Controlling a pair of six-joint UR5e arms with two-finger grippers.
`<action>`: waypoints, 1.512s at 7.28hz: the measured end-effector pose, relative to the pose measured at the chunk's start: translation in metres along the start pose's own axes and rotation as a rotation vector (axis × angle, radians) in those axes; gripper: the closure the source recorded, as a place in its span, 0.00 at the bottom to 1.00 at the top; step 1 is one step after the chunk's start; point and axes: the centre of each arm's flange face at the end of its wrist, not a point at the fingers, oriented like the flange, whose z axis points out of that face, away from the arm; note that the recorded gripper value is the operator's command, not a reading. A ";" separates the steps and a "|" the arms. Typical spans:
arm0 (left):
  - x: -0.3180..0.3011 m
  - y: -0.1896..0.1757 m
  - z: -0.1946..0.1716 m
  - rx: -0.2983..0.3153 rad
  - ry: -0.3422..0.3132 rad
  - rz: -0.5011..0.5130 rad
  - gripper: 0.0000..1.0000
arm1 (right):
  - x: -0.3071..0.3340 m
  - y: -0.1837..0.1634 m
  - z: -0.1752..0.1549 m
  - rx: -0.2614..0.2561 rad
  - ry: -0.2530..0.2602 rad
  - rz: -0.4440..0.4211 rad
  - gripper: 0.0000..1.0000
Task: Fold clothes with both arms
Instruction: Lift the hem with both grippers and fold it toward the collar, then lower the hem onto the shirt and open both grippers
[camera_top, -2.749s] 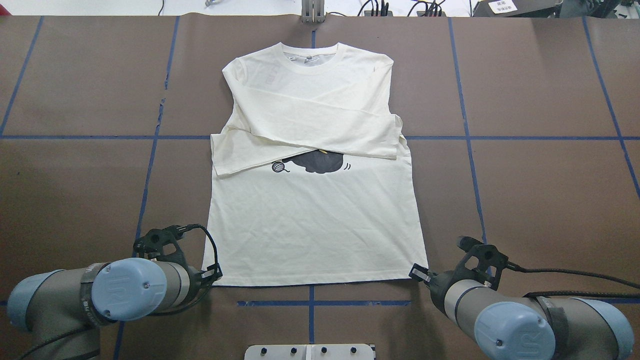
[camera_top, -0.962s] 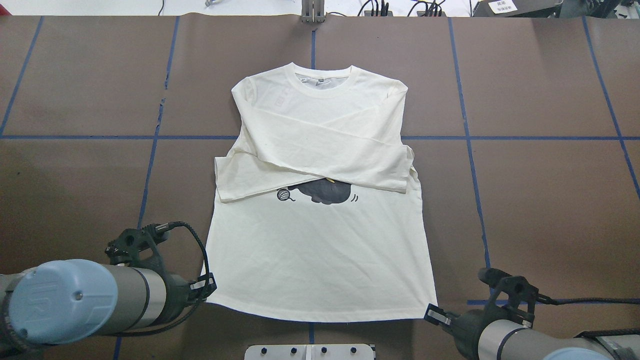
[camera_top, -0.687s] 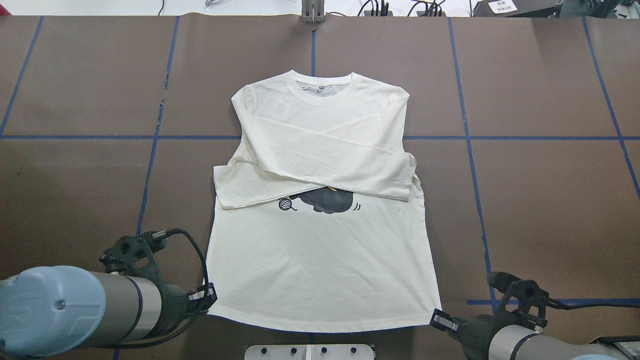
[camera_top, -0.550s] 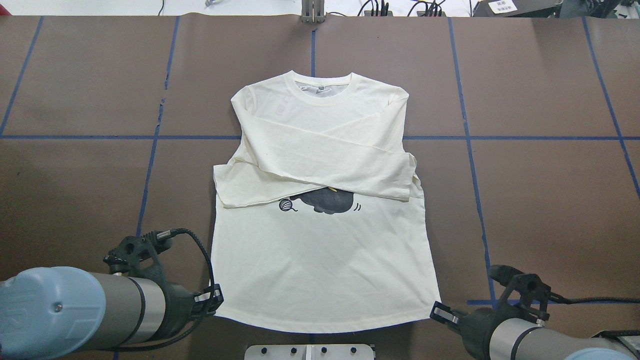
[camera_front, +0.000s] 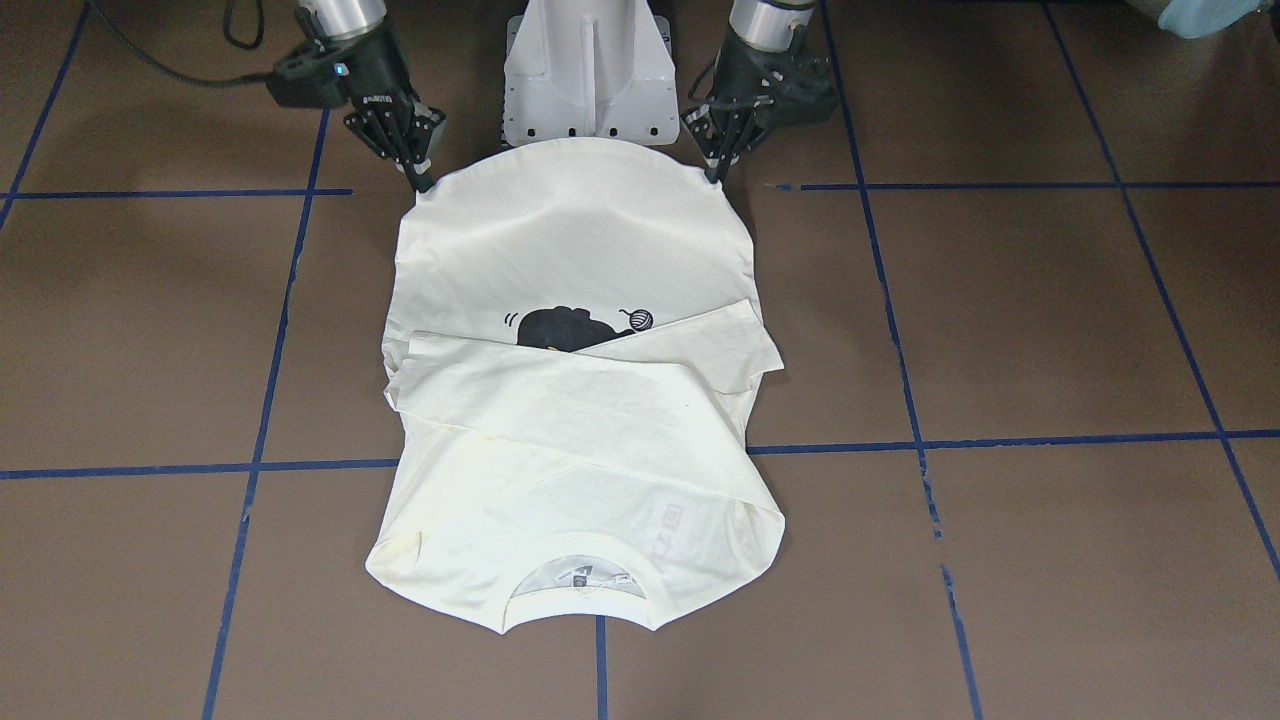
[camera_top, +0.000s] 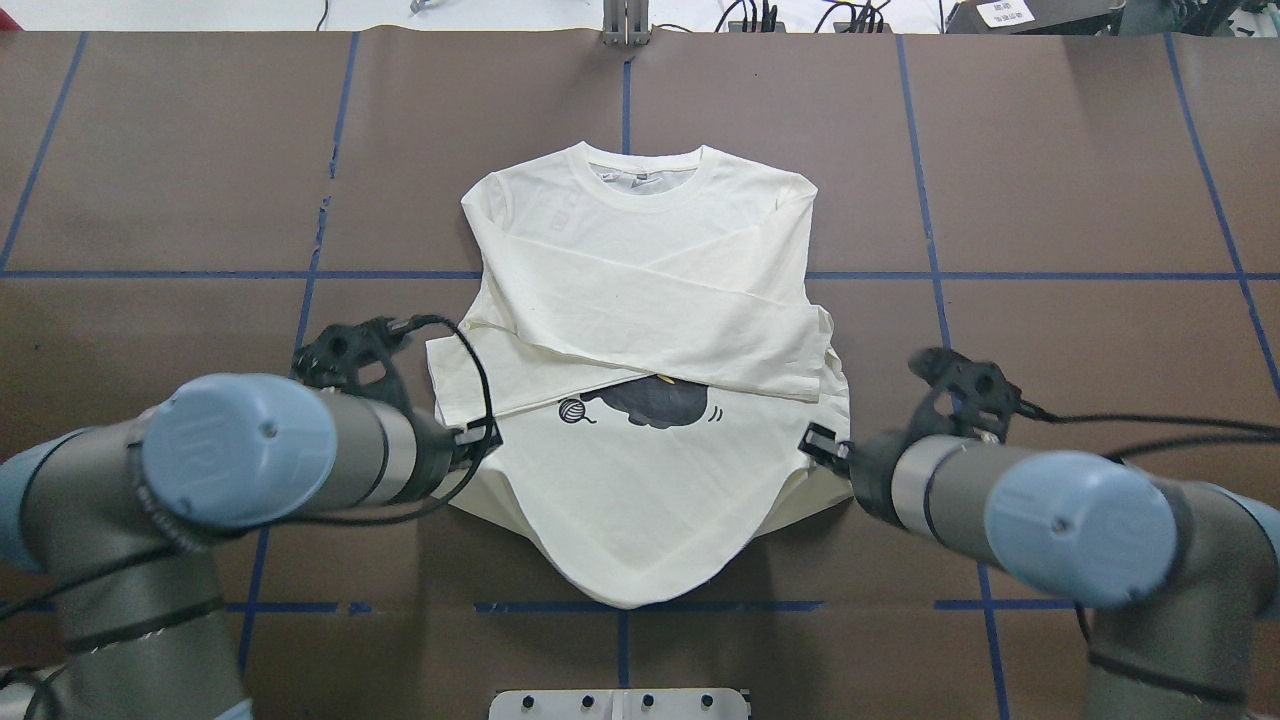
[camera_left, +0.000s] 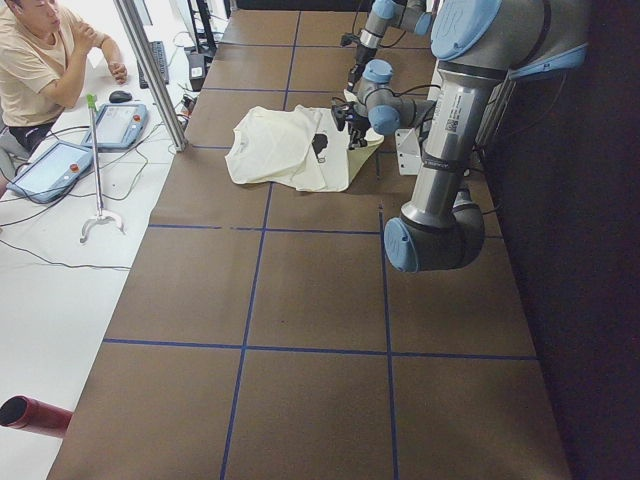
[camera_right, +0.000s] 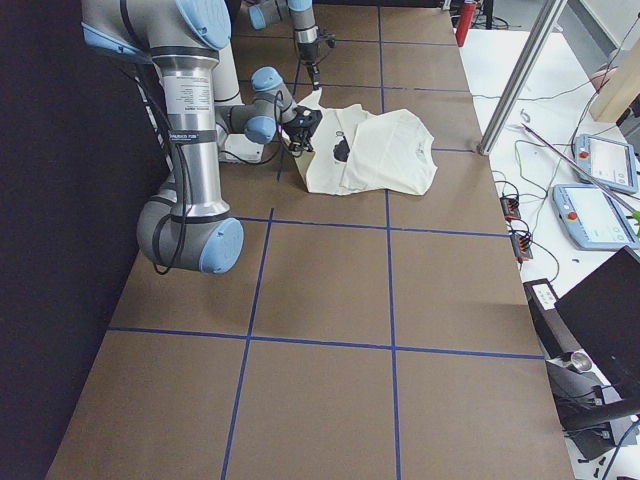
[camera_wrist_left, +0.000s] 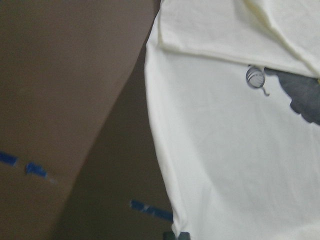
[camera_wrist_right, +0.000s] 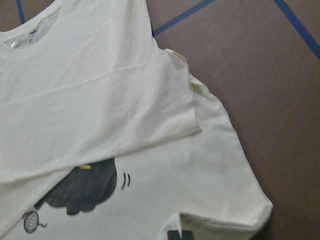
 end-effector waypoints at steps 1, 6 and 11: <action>0.014 -0.049 0.022 0.068 0.018 -0.005 1.00 | -0.031 -0.048 0.031 0.031 0.032 -0.031 1.00; 0.015 -0.221 0.129 0.246 0.059 -0.061 1.00 | -0.090 -0.236 0.170 0.167 0.208 -0.056 1.00; -0.004 -0.254 0.176 0.270 0.043 -0.062 0.91 | -0.101 -0.276 0.203 0.183 0.239 -0.027 1.00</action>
